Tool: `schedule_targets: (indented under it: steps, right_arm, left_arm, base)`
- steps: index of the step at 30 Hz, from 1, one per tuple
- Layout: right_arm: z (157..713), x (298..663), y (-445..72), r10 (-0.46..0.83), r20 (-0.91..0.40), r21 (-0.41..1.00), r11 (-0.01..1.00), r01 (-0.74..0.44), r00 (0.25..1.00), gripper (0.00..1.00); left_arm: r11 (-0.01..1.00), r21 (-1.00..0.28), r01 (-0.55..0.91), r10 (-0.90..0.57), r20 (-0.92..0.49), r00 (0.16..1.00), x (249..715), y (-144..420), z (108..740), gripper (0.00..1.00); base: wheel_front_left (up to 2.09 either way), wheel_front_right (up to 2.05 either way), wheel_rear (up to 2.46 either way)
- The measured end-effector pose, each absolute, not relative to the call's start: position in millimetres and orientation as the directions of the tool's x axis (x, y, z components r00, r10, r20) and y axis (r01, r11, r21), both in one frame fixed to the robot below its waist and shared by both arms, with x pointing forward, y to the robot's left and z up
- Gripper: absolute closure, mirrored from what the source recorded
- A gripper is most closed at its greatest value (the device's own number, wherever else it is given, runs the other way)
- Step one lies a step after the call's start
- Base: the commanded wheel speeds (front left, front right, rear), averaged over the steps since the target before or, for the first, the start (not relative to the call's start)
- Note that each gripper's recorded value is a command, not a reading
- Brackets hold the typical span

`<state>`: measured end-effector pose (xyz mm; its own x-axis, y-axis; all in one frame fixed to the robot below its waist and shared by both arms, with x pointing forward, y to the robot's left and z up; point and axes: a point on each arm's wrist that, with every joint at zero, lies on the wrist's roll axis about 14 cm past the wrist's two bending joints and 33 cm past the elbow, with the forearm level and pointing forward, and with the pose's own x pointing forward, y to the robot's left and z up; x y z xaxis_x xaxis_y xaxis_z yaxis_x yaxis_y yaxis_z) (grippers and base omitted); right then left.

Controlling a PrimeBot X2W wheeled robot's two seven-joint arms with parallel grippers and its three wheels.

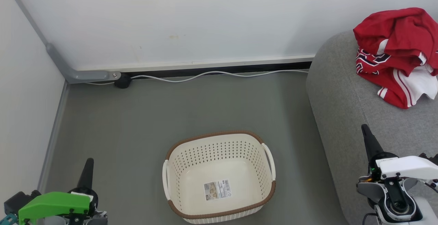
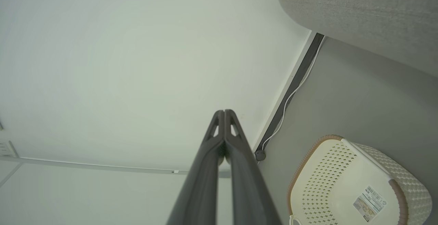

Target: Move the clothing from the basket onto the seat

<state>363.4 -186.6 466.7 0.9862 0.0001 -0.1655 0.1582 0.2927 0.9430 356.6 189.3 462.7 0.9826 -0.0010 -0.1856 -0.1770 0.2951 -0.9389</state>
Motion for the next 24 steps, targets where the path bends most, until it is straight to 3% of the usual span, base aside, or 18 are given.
schedule_targets:
  steps: [24]
  right_arm:
    - [482.4,371.5,-205.7,-0.032,-0.092,0.996,-0.011,0.092,0.995,1.00]
  left_arm:
    - [-0.005,-0.996,-0.088,-0.029,-0.088,0.996,373.2,186.3,482.6,1.00]
  base:
    - [0.00,0.00,0.00]
